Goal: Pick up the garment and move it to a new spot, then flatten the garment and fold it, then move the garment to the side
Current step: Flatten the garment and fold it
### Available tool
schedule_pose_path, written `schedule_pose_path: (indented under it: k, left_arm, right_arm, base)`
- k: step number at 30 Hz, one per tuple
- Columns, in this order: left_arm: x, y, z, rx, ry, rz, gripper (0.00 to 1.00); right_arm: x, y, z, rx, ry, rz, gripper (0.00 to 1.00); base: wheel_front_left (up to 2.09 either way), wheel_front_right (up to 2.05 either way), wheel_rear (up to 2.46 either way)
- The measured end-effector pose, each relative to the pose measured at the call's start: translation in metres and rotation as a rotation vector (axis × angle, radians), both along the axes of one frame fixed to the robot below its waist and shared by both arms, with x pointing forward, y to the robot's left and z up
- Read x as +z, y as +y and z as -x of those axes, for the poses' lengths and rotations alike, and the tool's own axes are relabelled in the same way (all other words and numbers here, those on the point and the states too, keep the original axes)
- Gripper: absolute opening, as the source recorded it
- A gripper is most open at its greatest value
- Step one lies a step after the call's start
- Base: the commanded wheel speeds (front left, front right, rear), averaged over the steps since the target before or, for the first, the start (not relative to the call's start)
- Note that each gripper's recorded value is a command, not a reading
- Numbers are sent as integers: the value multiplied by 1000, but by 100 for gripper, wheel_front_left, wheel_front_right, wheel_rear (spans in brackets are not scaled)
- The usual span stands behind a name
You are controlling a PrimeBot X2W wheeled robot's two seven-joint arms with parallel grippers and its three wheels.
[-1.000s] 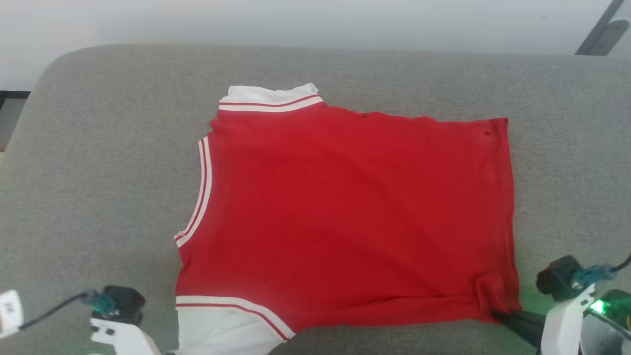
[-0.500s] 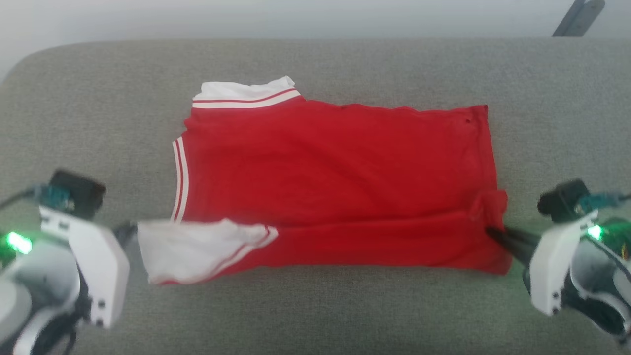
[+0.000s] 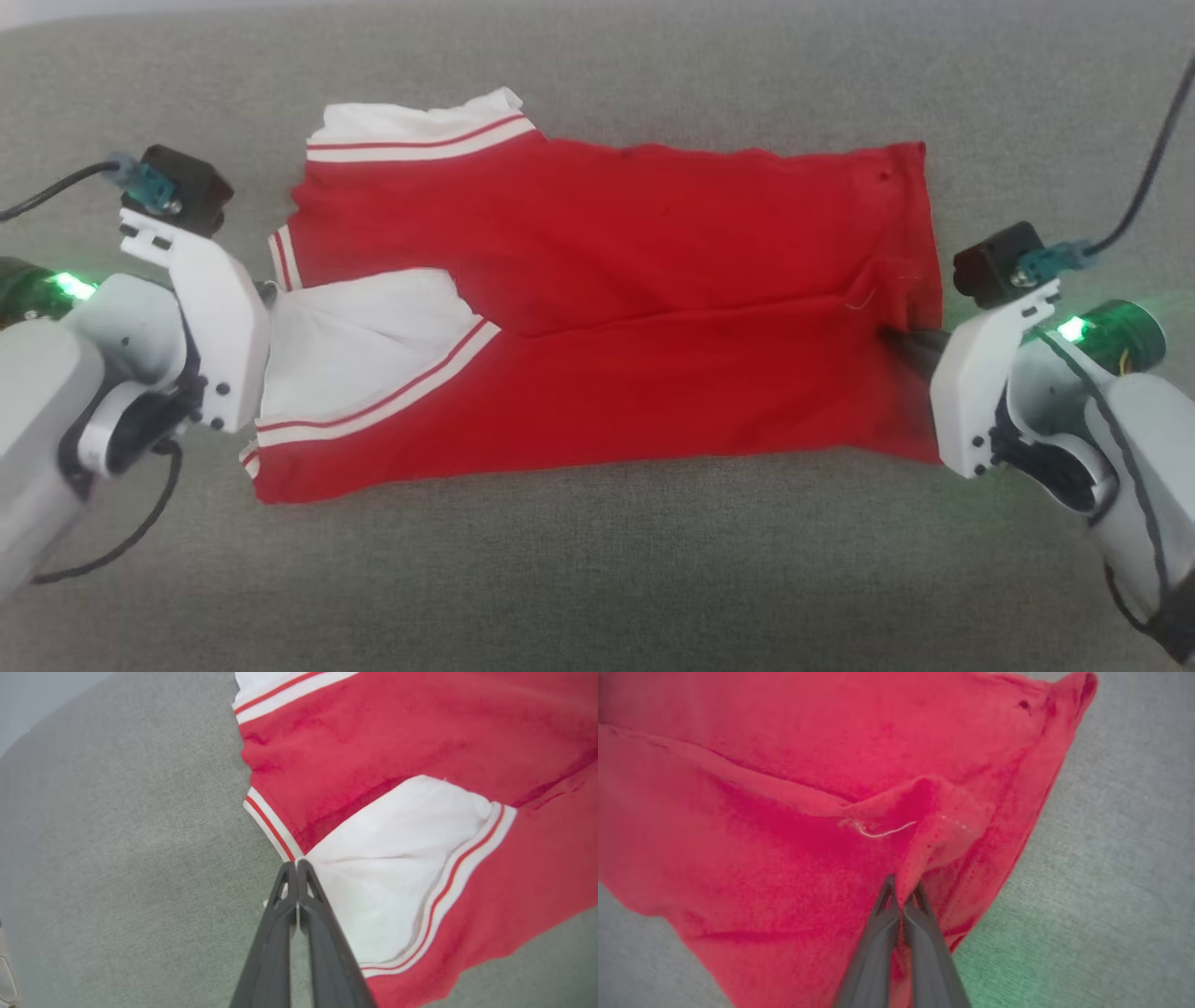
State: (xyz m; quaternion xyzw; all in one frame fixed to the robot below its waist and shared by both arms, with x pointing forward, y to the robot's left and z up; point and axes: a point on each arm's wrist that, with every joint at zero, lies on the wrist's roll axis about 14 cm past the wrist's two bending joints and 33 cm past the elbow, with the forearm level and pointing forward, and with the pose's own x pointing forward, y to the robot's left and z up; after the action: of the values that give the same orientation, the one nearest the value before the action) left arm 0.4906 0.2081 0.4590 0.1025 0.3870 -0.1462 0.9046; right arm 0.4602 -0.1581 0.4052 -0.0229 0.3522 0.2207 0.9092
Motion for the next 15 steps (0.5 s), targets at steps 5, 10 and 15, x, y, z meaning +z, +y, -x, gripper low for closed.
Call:
schedule_pose_path:
  k: [5, 10, 15]
  left_arm:
    - [-39, -2, -2, 17, 119, 8, 0]
    - [-66, -2, 2, 64, 213, 38, 2]
    - [-62, 0, -6, 105, 193, 76, 100]
  right_arm:
    - [-16, 2, -5, -12, 49, 13, 0]
    - [-20, 4, -11, -11, 60, 24, 0]
    - [-13, 4, -14, -7, 30, 32, 100]
  base:
    - [0, 0, 0]
    - [0, 0, 0]
    - [0, 0, 0]
